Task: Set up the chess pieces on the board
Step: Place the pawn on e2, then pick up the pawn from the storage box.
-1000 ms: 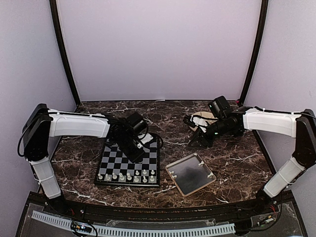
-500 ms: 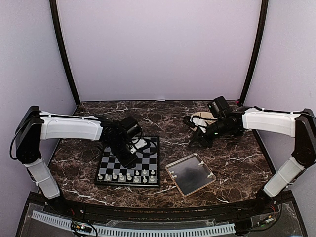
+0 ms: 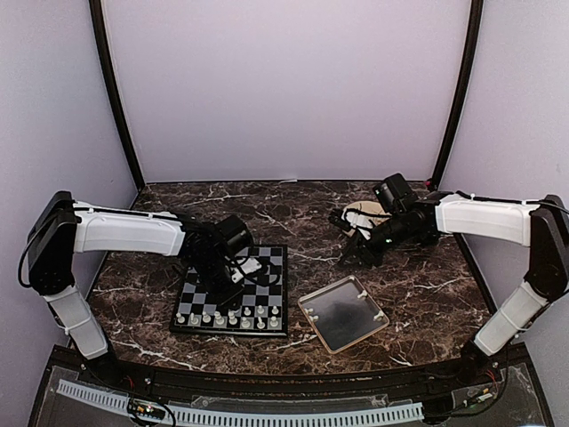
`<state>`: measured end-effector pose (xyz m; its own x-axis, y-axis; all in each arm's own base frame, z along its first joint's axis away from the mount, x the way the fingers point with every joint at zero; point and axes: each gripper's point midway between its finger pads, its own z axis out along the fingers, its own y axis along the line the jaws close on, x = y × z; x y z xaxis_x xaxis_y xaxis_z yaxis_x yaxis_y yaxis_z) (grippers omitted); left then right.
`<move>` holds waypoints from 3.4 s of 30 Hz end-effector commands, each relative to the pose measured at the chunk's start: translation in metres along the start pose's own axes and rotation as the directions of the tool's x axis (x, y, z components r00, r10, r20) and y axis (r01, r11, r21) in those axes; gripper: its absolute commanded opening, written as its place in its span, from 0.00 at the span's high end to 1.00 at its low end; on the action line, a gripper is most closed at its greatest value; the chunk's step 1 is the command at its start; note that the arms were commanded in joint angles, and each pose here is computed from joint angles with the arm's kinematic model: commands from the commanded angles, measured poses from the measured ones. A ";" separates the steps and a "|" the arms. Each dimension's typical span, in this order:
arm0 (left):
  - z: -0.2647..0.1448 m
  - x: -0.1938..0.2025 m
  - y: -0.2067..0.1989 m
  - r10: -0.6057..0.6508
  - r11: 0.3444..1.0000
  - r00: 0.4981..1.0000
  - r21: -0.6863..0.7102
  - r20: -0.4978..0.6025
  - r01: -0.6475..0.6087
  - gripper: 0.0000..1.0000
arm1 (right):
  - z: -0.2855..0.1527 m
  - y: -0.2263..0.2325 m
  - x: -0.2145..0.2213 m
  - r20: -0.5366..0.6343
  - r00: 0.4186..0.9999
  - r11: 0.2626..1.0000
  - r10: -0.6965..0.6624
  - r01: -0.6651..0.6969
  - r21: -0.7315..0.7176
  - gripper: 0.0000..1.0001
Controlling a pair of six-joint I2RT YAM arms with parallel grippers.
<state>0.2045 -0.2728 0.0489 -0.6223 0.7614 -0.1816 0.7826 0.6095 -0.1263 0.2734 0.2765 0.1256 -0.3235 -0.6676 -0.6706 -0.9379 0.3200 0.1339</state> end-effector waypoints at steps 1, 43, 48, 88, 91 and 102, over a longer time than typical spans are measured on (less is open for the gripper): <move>-0.001 0.008 -0.003 0.007 1.000 1.000 0.015 -0.017 -0.006 0.90 | -0.001 -0.002 -0.010 0.024 1.000 1.000 -0.005 0.005 -0.009 0.57; -0.122 -0.076 -0.009 0.038 0.999 0.788 -0.040 0.615 -0.018 0.67 | 0.105 0.074 0.054 -0.262 0.834 0.867 -0.485 0.420 -0.269 0.64; -0.120 -0.075 -0.006 0.038 0.999 0.785 -0.049 0.618 -0.010 0.67 | 0.108 0.083 0.060 -0.273 0.818 0.855 -0.506 0.432 -0.289 0.64; -0.117 -0.066 0.002 0.030 0.996 0.788 -0.083 0.615 0.026 0.67 | 0.115 0.110 0.067 -0.284 0.796 0.836 -0.534 0.448 -0.316 0.73; -0.117 -0.066 0.002 0.030 0.996 0.786 -0.083 0.618 0.027 0.67 | 0.117 0.111 0.072 -0.292 0.785 0.830 -0.546 0.462 -0.312 0.75; -0.109 -0.067 0.000 0.054 0.996 0.790 -0.084 0.611 -0.003 0.67 | 0.118 0.107 0.083 -0.334 0.753 0.823 -0.566 0.493 -0.283 0.89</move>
<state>0.2477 -0.2995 0.1671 -0.4654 0.4969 -0.7324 0.7654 0.6416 -0.0510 0.1692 0.3504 0.0178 0.2438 -0.8796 -0.4085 -0.9674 -0.2505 -0.0380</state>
